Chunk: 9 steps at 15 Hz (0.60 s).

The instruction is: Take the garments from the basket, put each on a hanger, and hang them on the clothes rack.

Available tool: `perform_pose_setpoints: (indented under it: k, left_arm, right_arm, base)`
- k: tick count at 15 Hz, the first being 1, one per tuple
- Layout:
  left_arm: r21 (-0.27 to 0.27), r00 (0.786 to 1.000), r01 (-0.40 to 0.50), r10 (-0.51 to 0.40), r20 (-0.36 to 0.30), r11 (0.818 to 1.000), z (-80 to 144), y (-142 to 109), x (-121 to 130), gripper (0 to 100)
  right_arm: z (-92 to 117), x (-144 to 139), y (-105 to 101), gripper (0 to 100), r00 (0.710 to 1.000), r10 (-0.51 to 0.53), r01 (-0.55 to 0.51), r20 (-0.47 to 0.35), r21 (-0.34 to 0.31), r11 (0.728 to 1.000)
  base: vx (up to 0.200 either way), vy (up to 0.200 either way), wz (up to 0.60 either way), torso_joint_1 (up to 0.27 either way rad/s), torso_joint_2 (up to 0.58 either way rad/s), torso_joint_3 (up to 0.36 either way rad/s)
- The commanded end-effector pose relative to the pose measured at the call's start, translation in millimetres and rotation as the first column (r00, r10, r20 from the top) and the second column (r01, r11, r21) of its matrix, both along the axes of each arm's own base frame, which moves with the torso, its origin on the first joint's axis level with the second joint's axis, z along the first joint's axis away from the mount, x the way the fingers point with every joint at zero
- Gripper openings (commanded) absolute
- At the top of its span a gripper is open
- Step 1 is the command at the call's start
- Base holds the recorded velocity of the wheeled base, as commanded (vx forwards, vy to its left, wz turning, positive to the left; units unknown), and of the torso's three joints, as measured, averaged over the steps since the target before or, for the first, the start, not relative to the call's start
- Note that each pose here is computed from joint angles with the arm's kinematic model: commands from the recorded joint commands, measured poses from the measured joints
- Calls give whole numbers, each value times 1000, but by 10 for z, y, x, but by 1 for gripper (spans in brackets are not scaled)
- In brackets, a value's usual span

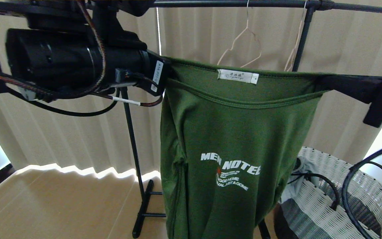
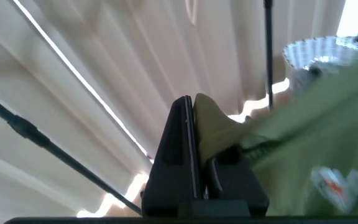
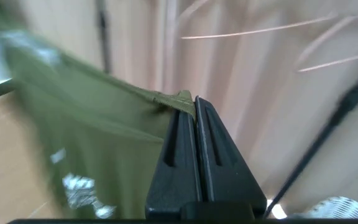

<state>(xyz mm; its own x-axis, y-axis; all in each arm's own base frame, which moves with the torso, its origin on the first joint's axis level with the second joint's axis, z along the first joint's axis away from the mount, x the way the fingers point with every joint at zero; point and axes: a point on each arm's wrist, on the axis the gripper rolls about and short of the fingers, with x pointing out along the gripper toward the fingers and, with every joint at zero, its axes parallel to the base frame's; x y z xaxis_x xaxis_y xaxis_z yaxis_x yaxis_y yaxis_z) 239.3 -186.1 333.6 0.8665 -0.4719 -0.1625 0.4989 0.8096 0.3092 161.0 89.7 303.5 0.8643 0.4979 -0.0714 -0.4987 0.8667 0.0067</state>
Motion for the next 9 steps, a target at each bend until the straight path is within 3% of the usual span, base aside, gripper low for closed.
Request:
perform_pose_setpoints:
  k: [1,7,9]
  left_arm:
    - [23,999,-27,27,-24,999,-139,-181,270,0]
    - [11,999,-29,29,-26,1000,-158,-237,333,0]
    - [0,1000,-29,29,-13,1000,-58,-113,176,0]
  right_arm:
    - [67,-361,-54,0,996,88,-88,26,15,996]
    - [-28,-362,-53,0,996,85,-85,1,-4,996]
    - [-58,-260,-84,0,999,37,-36,17,-67,997]
  base:
    - [0,0,0,0,0,0]
    - [0,0,0,0,0,0]
    - [0,0,0,0,0,0]
